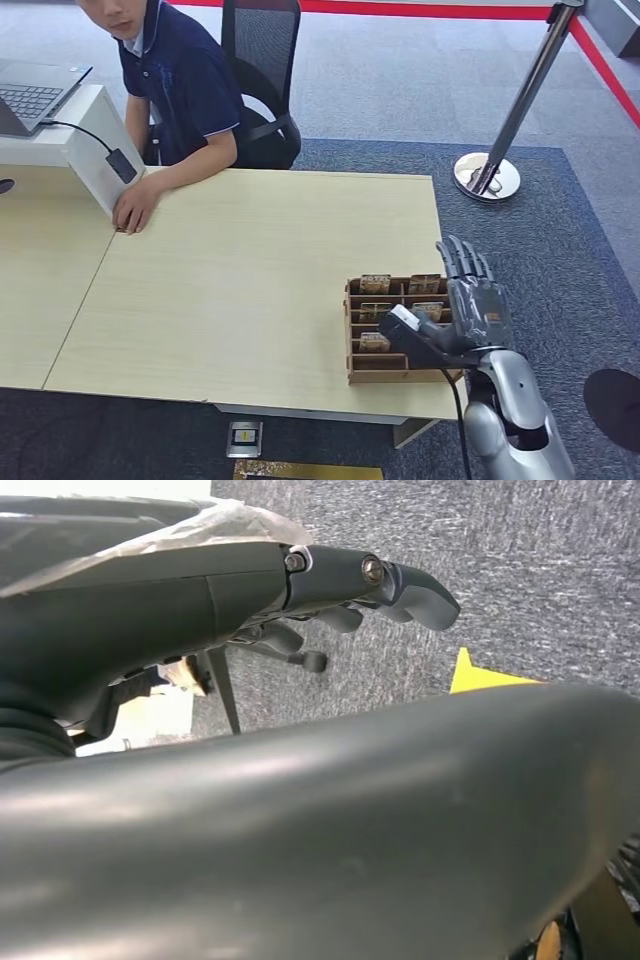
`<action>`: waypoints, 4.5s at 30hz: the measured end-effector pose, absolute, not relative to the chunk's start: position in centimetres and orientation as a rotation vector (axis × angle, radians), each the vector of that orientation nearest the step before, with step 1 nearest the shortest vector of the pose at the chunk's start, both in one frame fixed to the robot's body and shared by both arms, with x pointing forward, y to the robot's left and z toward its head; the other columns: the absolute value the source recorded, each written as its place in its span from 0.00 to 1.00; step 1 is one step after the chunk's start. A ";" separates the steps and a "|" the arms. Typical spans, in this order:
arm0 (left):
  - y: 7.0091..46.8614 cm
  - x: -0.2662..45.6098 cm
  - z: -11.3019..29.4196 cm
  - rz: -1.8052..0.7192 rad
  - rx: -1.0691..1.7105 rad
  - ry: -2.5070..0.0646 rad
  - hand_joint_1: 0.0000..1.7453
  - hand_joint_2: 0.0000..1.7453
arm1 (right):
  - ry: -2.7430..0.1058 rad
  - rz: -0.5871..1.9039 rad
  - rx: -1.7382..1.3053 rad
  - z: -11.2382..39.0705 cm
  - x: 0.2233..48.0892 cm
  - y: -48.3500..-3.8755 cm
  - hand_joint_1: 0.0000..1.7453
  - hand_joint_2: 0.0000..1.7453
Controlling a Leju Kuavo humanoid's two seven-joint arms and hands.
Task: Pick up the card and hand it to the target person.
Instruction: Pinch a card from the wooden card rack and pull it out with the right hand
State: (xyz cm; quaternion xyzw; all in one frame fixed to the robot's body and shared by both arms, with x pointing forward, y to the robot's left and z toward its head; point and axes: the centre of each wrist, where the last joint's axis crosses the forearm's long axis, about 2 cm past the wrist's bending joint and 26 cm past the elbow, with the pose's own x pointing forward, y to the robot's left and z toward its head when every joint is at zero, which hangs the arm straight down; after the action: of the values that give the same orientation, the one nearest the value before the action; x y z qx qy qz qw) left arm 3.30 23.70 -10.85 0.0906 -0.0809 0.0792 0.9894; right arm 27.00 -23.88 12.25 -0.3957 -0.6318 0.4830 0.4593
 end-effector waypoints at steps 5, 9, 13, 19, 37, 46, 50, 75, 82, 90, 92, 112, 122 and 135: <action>23.8 3.3 -10.9 0.164 0.183 -0.162 0.00 0.00 | -1.523 1.232 -1.037 11.7 26.9 -23.7 0.00 1.00; 23.8 3.3 -10.9 0.166 0.184 -0.164 0.00 0.00 | -1.526 1.252 -1.066 11.5 26.8 -23.6 0.00 1.00; 23.8 3.3 -10.9 0.166 0.184 -0.169 0.00 0.00 | -1.538 1.256 -1.083 11.4 26.8 -23.7 0.00 1.00; 23.8 3.3 -10.9 0.158 0.184 -0.172 0.00 0.00 | -1.564 1.253 -1.074 11.5 26.7 -23.7 0.00 1.00; 23.9 3.3 -10.9 0.145 0.178 -0.174 0.00 0.00 | -1.547 1.265 -0.980 10.3 26.1 -23.8 0.11 1.00; 23.9 3.3 -10.9 0.137 0.177 -0.174 0.00 0.00 | -1.517 1.273 -0.958 9.6 26.1 -23.8 0.48 1.00; 23.9 3.3 -10.9 0.141 0.181 -0.174 0.00 0.00 | -1.512 1.278 -0.949 9.4 26.1 -23.8 0.48 1.00; 23.9 3.3 -10.9 0.141 0.186 -0.174 0.00 0.00 | -1.492 1.283 -0.929 8.6 26.5 -23.8 0.46 1.00; 23.9 3.3 -10.9 0.141 0.186 -0.173 0.00 0.00 | -1.486 1.285 -0.926 8.5 26.5 -23.9 0.47 1.00; 23.9 3.3 -10.9 0.142 0.186 -0.173 0.00 0.00 | -1.482 1.286 -0.928 8.5 26.8 -23.9 0.48 1.00; 23.9 3.3 -10.9 0.141 0.186 -0.173 0.00 0.00 | -1.479 1.286 -0.928 8.4 26.9 -24.0 0.49 1.00; 23.9 3.4 -10.9 0.122 0.182 -0.174 0.00 0.00 | -1.424 1.256 -0.969 8.1 27.2 -24.8 0.98 1.00; 23.9 3.5 -10.9 0.121 0.182 -0.177 0.00 0.00 | -1.459 1.272 -0.990 8.3 27.1 -25.0 1.00 1.00; 24.0 3.5 -10.9 0.117 0.178 -0.188 0.00 0.00 | -1.716 1.279 -1.034 11.4 25.4 -25.4 1.00 1.00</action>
State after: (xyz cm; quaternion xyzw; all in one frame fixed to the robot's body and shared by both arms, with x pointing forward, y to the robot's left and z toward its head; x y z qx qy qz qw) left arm 3.48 23.98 -10.87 0.0885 -0.0939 0.0583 0.9899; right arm 25.38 -25.40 11.44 -0.4035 -0.6698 0.4992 0.3734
